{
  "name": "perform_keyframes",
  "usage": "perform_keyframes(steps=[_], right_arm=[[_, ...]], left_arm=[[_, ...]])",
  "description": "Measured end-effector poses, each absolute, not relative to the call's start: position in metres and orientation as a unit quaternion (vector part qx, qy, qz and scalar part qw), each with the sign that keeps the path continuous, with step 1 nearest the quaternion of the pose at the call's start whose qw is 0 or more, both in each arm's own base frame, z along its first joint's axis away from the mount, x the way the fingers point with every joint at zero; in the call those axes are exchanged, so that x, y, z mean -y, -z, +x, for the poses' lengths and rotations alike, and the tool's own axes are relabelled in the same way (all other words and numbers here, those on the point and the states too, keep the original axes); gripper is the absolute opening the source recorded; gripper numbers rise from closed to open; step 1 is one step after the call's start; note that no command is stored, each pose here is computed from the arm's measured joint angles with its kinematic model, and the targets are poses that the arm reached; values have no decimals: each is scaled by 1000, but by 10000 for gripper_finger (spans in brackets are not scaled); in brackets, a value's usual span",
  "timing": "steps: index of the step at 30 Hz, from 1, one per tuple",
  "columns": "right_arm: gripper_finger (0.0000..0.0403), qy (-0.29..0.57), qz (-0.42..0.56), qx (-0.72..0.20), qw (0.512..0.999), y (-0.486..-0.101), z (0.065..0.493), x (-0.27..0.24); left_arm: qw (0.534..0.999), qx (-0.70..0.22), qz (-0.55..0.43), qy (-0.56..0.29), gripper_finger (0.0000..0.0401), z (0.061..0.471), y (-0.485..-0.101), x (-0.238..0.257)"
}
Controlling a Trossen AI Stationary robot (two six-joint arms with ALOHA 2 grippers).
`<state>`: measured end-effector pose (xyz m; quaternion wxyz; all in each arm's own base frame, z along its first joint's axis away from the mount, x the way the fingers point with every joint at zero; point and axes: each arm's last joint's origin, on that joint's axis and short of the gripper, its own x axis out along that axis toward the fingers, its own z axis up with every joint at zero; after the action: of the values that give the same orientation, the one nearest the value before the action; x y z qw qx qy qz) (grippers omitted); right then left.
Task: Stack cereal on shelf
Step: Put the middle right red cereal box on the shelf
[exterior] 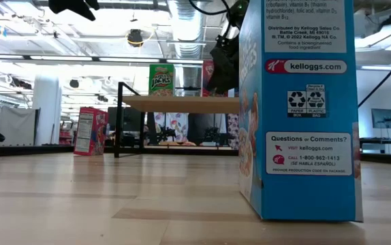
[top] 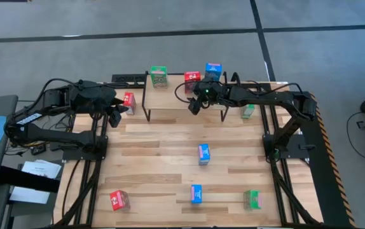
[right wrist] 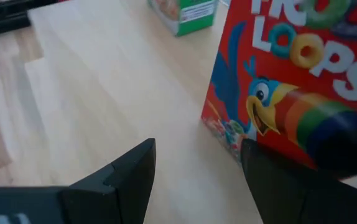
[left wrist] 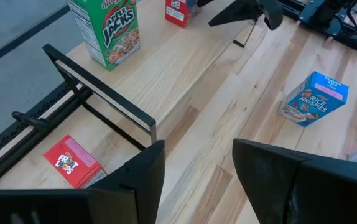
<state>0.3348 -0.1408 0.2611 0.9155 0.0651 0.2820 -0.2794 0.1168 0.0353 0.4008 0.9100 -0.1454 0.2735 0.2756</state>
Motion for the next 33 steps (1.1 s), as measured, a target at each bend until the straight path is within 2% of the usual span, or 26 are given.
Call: perform_keyframes(steps=[9,33], right_arm=[[260,295,67,-255,918,-265,333,153],[260,279,60,-207,936,-272,344,143]], left_arm=[[908,-272,-136,-289,176,116,-401,-36],[906,-270,-134,-298,176,116,-401,-37]])
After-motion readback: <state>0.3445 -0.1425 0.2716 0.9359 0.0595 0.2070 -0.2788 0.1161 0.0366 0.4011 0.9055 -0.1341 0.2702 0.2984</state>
